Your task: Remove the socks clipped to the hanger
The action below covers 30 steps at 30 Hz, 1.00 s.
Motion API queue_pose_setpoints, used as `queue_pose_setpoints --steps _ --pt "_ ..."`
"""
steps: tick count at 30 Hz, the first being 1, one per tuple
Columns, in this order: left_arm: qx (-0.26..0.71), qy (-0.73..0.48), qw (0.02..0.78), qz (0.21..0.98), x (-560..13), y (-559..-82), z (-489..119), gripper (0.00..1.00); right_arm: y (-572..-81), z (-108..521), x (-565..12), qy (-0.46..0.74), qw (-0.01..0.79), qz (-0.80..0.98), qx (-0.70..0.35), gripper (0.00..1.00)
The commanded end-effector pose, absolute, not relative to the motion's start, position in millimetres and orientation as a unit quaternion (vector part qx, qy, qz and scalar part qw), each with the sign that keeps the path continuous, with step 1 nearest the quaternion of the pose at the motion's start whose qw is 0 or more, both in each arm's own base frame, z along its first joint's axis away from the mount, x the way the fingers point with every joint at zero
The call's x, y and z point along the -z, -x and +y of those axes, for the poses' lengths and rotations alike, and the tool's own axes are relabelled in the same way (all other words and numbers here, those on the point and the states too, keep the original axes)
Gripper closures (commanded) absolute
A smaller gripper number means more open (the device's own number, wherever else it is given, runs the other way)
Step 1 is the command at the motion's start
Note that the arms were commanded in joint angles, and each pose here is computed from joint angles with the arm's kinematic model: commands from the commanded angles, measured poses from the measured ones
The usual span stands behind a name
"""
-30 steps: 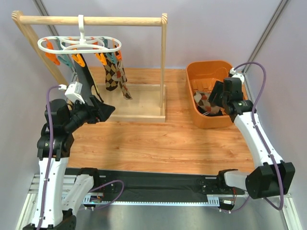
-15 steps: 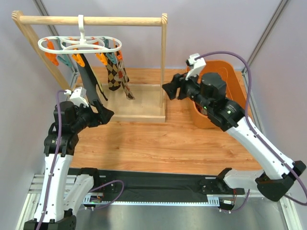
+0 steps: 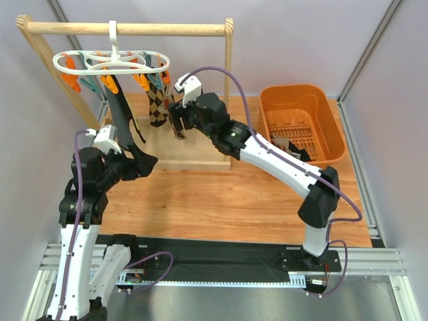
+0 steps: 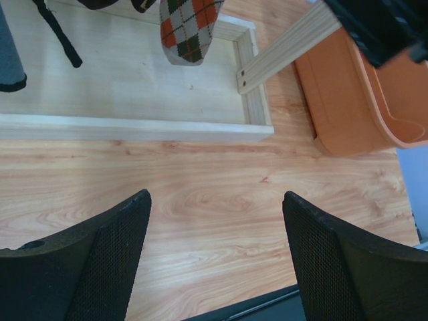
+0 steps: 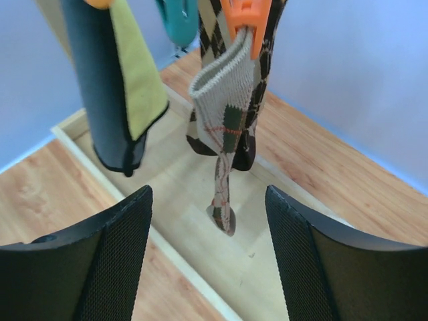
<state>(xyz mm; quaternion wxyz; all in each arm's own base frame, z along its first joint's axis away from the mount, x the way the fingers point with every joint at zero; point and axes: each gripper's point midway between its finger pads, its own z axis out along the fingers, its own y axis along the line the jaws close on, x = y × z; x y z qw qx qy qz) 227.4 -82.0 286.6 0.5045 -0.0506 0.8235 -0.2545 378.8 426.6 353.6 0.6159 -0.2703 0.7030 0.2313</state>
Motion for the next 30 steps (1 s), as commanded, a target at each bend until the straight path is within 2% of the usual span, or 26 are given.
queue_pose_setpoints --steps 1,6,10,13,14,16,17,22,30 --pt "0.264 0.042 0.511 0.817 -292.5 -225.7 -85.5 0.14 -405.1 425.4 -392.1 0.227 0.679 0.669 -0.198 0.31" --pt "0.265 0.04 0.511 0.817 -292.6 -224.9 -86.1 0.15 -421.6 446.1 -377.8 0.225 0.681 0.668 -0.197 0.38" --pt "0.268 0.039 0.508 0.818 -291.5 -226.7 -87.4 0.17 -423.6 453.0 -376.7 0.226 0.68 0.666 -0.206 0.52" --pt "0.274 0.037 0.505 0.818 -290.9 -228.7 -89.5 0.19 -423.6 456.7 -379.3 0.233 0.682 0.659 -0.212 0.65" --pt "0.275 0.036 0.505 0.817 -291.9 -228.9 -90.3 0.2 -423.2 456.3 -378.5 0.235 0.68 0.662 -0.21 0.75" --pt "0.279 0.033 0.506 0.816 -293.0 -230.2 -91.5 0.21 -421.1 455.1 -379.6 0.237 0.678 0.664 -0.21 0.85" --pt "0.28 0.032 0.505 0.816 -293.1 -230.9 -92.0 0.22 -418.7 451.5 -384.9 0.234 0.679 0.663 -0.21 0.99" --pt "0.285 0.002 0.522 0.804 -301.6 -235.3 -96.3 0.23 -399.1 438.6 -395.6 0.234 0.677 0.663 -0.217 1.0" --pt "0.321 -0.047 0.565 0.759 -335.3 -249.2 -111.0 0.21 -342.0 423.4 -434.0 0.235 0.65 0.656 -0.301 1.0"
